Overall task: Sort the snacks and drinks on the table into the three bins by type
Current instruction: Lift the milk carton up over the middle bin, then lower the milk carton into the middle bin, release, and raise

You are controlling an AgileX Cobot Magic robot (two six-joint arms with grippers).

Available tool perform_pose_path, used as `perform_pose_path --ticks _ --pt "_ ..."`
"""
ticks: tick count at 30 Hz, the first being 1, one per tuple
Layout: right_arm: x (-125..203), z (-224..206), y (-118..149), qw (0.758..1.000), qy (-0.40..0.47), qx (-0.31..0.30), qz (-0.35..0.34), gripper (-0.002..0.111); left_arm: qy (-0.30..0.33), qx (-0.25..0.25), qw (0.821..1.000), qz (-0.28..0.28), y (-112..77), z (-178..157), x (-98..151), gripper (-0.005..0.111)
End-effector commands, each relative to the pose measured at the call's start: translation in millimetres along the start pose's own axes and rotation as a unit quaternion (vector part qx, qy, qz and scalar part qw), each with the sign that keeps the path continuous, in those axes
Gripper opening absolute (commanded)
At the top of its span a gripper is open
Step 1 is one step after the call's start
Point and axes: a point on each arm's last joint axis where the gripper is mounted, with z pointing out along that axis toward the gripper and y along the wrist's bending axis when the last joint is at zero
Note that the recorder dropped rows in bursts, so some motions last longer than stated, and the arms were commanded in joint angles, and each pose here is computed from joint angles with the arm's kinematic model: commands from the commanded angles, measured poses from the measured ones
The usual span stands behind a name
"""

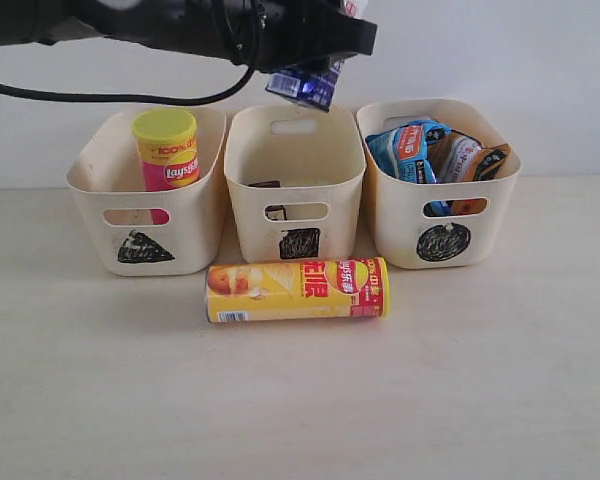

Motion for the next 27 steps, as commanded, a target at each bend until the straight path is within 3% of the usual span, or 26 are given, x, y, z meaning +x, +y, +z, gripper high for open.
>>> perform_pose_path --ticks 1,12,15,23,27 --pt "-1 -1 -1 1.0 -0.01 0.004 0.002 0.0 -0.07 -0.019 0.996 -0.043 9.1 15 -1 0.004" --pt "-1 -1 -1 1.0 -0.01 0.004 0.002 0.0 -0.051 -0.07 0.99 -0.108 50.7 77 62 0.004" --pt "-1 -1 -1 1.0 -0.01 0.004 0.002 0.0 -0.049 -0.076 0.99 -0.11 57.3 84 68 0.009" --pt "-1 -1 -1 1.0 -0.01 0.004 0.002 0.0 -0.045 -0.076 0.99 -0.112 62.7 107 71 0.078" --pt "-1 -1 -1 1.0 -0.01 0.004 0.002 0.0 -0.051 -0.077 0.989 -0.111 63.8 107 68 0.08"
